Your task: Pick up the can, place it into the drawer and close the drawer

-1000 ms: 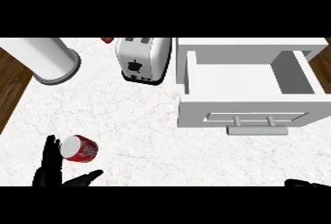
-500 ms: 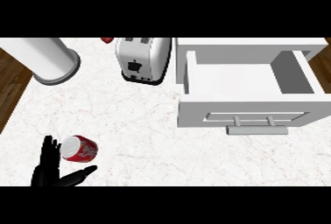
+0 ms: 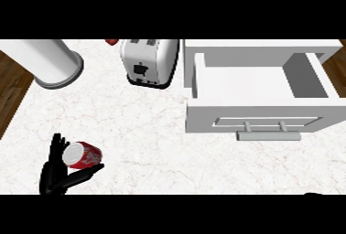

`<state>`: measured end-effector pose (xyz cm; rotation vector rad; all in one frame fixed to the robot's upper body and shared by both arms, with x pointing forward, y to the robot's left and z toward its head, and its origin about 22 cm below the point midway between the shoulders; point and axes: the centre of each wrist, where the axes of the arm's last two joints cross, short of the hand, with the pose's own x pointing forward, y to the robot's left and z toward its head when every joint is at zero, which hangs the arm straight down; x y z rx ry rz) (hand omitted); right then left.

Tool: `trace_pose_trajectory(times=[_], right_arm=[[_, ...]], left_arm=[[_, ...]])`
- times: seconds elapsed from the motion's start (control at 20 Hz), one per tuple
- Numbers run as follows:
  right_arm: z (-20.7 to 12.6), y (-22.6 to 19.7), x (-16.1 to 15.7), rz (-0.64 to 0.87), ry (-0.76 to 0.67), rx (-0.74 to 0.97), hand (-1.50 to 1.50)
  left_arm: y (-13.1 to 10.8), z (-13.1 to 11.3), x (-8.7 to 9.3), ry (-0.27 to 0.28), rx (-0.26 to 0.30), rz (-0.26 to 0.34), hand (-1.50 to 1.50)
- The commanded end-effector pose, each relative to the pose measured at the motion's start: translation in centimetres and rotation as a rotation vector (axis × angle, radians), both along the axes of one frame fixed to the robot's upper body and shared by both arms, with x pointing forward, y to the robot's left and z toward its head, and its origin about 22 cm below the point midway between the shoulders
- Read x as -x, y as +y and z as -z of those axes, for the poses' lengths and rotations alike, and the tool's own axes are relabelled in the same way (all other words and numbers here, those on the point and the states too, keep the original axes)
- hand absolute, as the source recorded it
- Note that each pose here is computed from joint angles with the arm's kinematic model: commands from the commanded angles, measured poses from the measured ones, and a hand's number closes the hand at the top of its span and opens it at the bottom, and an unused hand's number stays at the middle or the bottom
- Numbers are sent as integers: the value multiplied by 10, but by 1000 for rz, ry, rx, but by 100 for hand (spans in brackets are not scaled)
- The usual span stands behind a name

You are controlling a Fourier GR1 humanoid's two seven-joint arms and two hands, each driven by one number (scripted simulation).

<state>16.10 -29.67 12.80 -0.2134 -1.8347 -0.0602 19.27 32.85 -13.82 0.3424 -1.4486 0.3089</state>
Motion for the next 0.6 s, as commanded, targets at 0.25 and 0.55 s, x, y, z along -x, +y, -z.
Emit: trace_pose_trajectory(times=[0.25,0.55], right_arm=[[-9,0,-2,2,-4,-20,-150],[-4,-3,0,15,-12,2,-150]], left_arm=[[-9,5,-26,-20,30,142,-150],[-4,4,-45,-69,103,189,150]])
